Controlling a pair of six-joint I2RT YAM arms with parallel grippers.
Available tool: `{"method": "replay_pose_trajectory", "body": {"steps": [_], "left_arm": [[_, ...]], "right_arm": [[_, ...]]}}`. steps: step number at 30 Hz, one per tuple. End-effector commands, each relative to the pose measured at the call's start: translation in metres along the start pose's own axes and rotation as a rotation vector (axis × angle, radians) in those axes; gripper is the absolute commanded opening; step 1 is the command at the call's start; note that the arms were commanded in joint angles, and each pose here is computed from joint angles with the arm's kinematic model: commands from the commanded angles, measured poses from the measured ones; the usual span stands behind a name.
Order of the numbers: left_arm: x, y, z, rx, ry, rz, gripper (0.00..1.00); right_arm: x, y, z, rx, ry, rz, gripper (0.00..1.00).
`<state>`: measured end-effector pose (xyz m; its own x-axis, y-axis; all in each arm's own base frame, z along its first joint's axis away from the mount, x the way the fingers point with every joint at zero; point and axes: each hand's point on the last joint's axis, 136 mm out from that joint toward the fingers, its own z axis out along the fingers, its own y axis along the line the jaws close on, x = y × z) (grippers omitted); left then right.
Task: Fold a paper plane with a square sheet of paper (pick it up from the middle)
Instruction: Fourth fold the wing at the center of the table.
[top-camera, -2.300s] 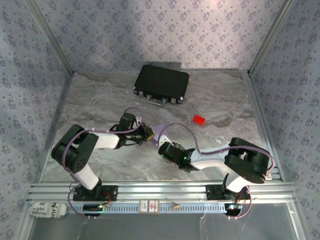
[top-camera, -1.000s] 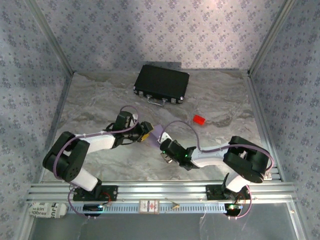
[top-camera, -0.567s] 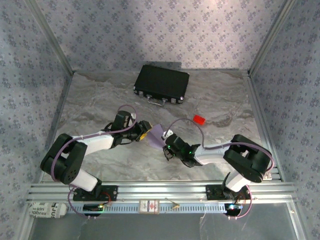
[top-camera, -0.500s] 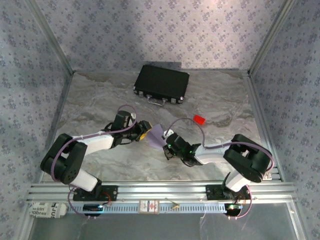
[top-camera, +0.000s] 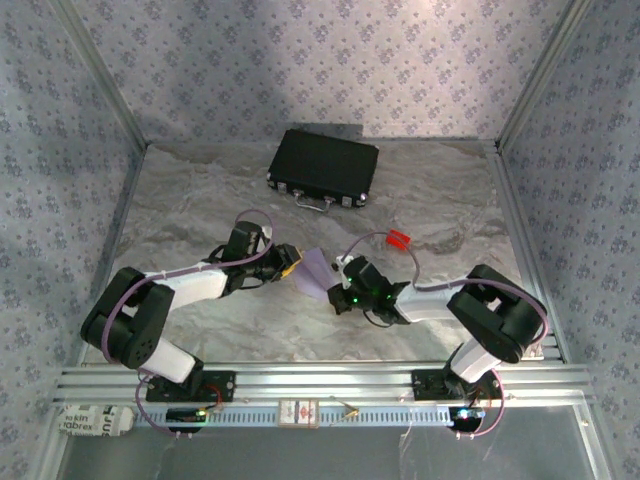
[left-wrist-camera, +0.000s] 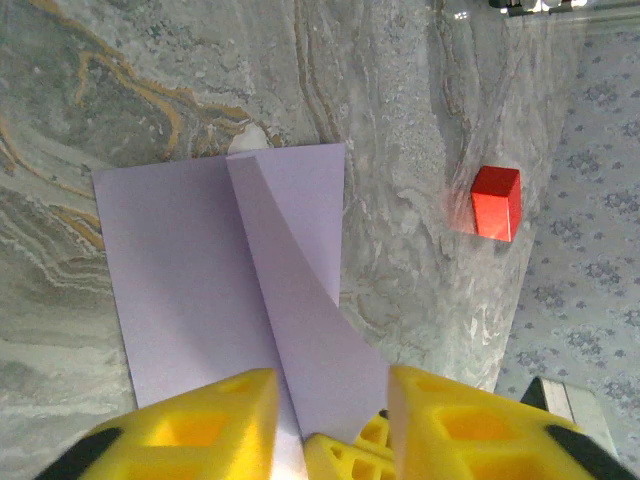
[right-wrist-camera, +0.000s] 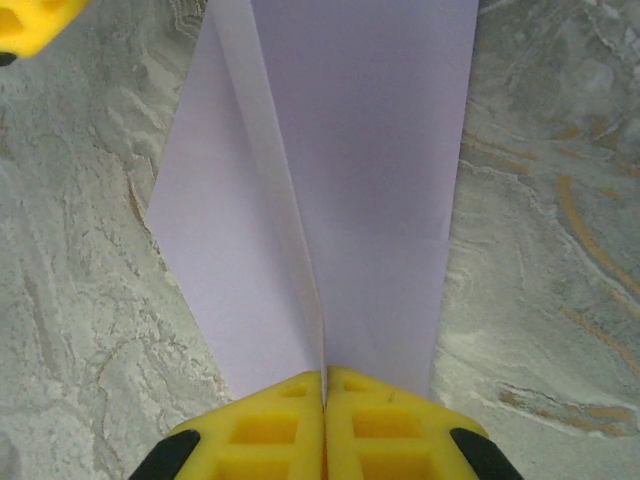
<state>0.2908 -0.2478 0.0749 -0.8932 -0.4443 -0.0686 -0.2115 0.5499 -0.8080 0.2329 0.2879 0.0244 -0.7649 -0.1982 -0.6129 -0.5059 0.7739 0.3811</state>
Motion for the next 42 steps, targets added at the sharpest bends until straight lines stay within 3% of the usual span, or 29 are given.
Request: {"method": "replay_pose_trajectory", "body": {"steps": [1,5,13,42], "left_arm": [[-0.002,-0.004,-0.003,0.009,-0.004,0.012,0.25],[0.001,-0.007,0.001,0.028,0.02,0.016,0.15],[0.014,-0.02,0.016,0.078,0.086,0.041,0.08],[0.025,-0.019,0.054,0.082,0.126,0.059,0.07]], "right_arm": [[0.011,-0.002,0.001,-0.041,0.047,0.075,0.08],[0.011,-0.003,0.002,-0.071,0.058,0.12,0.08],[0.008,-0.001,0.004,-0.116,0.09,0.202,0.08],[0.007,-0.004,0.006,-0.188,0.156,0.377,0.08]]}}
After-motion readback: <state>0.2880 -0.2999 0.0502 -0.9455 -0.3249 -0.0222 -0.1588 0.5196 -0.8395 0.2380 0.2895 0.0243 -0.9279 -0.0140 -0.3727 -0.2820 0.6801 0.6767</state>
